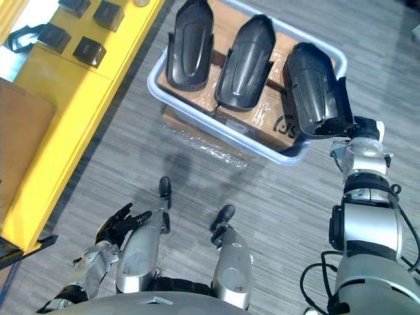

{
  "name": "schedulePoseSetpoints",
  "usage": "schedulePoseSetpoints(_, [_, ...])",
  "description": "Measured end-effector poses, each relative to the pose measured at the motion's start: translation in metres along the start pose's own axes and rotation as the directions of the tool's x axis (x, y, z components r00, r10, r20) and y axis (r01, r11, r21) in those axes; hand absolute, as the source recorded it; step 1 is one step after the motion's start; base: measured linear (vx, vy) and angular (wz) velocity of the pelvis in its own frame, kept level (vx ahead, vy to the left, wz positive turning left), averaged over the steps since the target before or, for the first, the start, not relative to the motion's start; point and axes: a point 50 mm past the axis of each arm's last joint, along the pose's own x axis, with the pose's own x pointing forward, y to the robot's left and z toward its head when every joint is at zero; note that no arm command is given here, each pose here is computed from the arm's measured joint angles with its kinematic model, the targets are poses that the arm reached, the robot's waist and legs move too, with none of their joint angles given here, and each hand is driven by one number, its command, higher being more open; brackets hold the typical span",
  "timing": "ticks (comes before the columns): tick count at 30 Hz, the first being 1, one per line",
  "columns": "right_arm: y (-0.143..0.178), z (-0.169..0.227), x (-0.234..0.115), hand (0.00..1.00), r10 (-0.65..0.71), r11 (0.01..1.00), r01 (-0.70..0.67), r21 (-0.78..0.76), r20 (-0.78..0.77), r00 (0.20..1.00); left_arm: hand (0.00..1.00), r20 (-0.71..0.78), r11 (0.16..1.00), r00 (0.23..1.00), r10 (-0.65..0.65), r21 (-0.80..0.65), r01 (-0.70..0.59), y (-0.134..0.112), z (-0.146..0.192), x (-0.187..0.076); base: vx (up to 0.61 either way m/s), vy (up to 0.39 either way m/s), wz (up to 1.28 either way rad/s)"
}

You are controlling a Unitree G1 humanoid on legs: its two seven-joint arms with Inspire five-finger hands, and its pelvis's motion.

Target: Walk over and take three plastic housings, then place them on the shelf

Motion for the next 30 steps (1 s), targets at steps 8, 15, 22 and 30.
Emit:
schedulePoseSetpoints(8, [-0.001, 0.018, -0.030, 0.00, -0.238, 0.971, 0.227, 0.071, 0.280, 0.930, 1.00, 0.109, 0.985, 0.990, -0.089, -0.139, 0.104, -0.009, 0.017, -0.010, 0.11, -0.033, -0.09])
schedulePoseSetpoints(15, [0.050, -0.005, -0.066, 0.00, -0.184, 0.982, 0.189, 0.025, 0.389, 0.903, 1.00, 0.267, 0.893, 0.922, -0.282, -0.277, 0.354, -0.053, 0.073, 0.000, 0.13, -0.024, -0.08])
schedulePoseSetpoints(22, [0.087, 0.009, -0.091, 0.00, -0.024, 0.997, 0.067, -0.048, 0.602, 0.798, 1.00, 0.276, 0.703, 0.808, -0.520, -0.398, 0.589, -0.112, 0.093, 0.006, 0.00, -0.015, -0.09])
schedulePoseSetpoints(30, [0.137, -0.016, -0.134, 0.00, 0.213, 0.976, -0.189, -0.109, 0.658, 0.722, 1.00, 0.325, 0.528, 0.704, -0.632, -0.484, 0.698, -0.156, 0.104, 0.001, -0.05, 0.000, -0.12])
